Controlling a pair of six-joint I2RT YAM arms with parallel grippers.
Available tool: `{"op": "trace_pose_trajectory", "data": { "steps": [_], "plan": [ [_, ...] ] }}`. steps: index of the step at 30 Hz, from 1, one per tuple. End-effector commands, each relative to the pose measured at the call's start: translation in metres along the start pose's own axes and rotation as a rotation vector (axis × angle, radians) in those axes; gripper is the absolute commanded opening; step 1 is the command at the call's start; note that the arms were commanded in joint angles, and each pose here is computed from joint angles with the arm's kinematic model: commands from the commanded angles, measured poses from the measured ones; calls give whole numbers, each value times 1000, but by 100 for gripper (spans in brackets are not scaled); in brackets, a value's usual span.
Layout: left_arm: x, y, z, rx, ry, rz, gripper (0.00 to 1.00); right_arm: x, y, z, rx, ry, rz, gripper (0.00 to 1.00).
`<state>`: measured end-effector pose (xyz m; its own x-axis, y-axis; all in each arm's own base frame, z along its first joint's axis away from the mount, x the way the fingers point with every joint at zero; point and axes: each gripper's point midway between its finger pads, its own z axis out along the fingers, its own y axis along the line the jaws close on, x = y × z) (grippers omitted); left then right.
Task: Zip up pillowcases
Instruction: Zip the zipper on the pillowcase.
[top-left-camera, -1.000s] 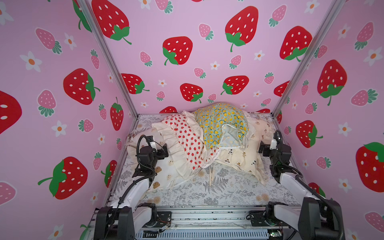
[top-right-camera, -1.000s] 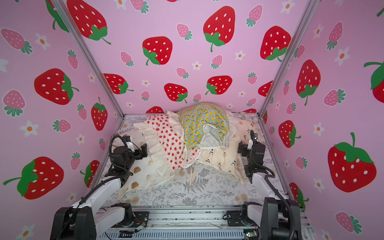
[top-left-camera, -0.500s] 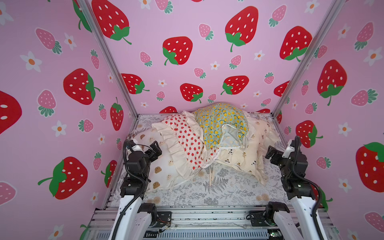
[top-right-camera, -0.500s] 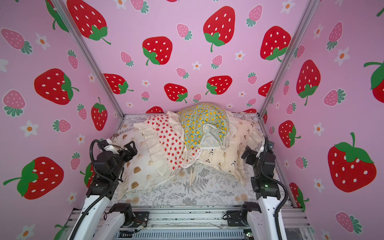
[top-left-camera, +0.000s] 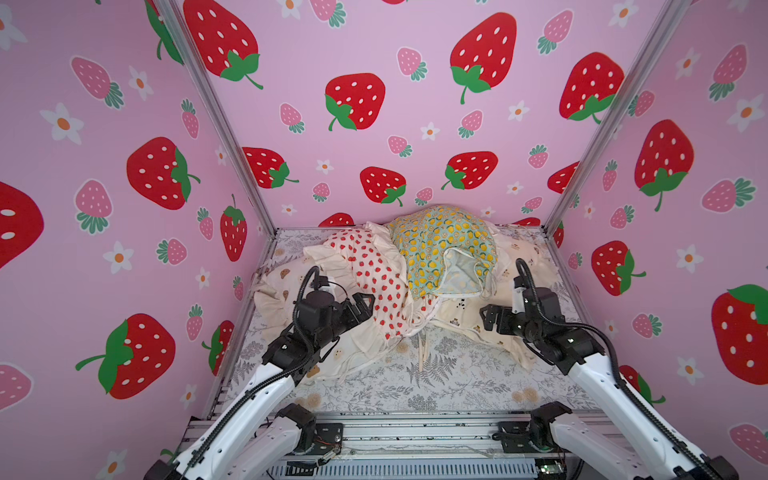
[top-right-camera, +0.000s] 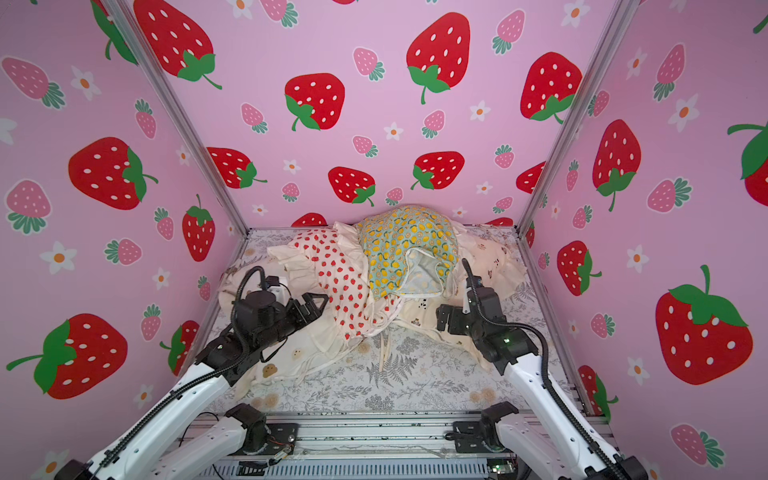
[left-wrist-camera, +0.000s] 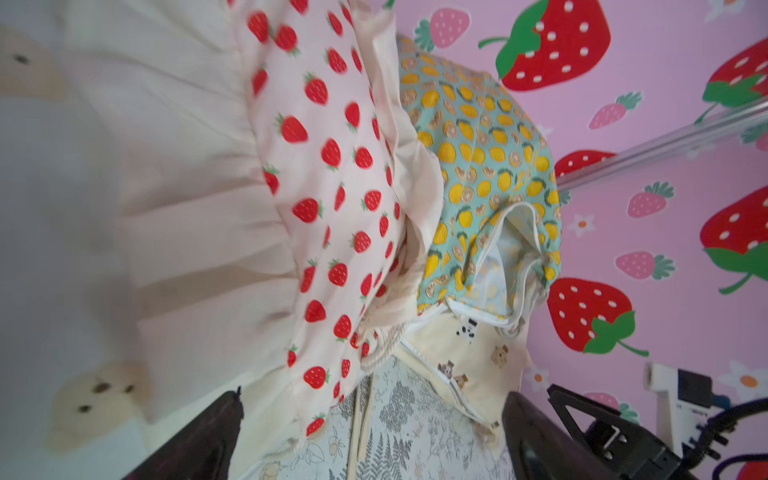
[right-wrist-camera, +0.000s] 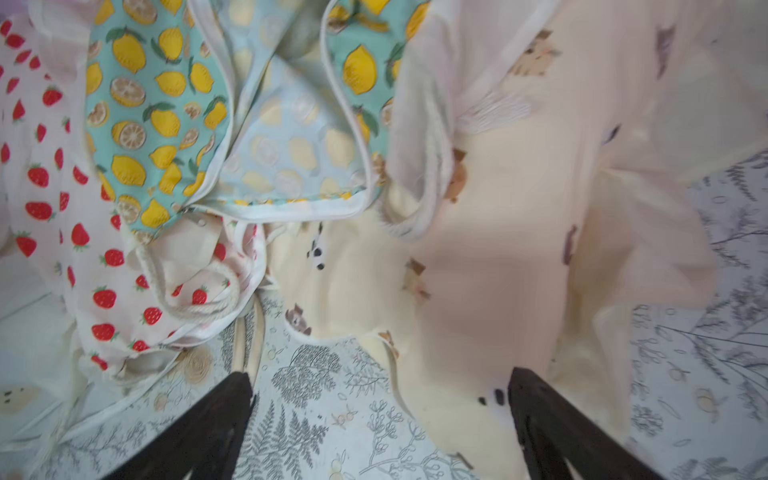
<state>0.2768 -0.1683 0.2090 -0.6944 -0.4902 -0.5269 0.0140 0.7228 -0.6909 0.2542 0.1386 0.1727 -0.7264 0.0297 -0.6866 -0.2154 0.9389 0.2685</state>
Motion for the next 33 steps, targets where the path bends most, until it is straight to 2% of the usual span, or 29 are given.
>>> {"op": "trace_pose_trajectory", "data": {
  "steps": [1, 5, 9, 13, 22, 26, 33],
  "plan": [
    [3, -36, 26, 51, 8, 10, 100, 4, 20, 10, 3, 2, -3, 99],
    [13, -55, 69, 83, 56, 14, 96, 8, 44, 22, -39, 0, -72, 96],
    [12, -75, 101, 104, 63, 75, 92, 6, 63, 29, -109, -21, -117, 94],
    [14, -75, 127, 100, 69, 45, 89, 2, 69, 32, -136, -41, -123, 92],
    [21, -62, 162, 30, 87, -13, 80, -3, 81, 38, -183, -55, -151, 82],
    [21, -62, 173, 36, 80, -34, 74, -2, 88, 43, -207, -57, -173, 73],
    [15, -69, 183, 56, 52, -55, 57, 0, 94, 49, -229, -62, -208, 66]
  ]
}}
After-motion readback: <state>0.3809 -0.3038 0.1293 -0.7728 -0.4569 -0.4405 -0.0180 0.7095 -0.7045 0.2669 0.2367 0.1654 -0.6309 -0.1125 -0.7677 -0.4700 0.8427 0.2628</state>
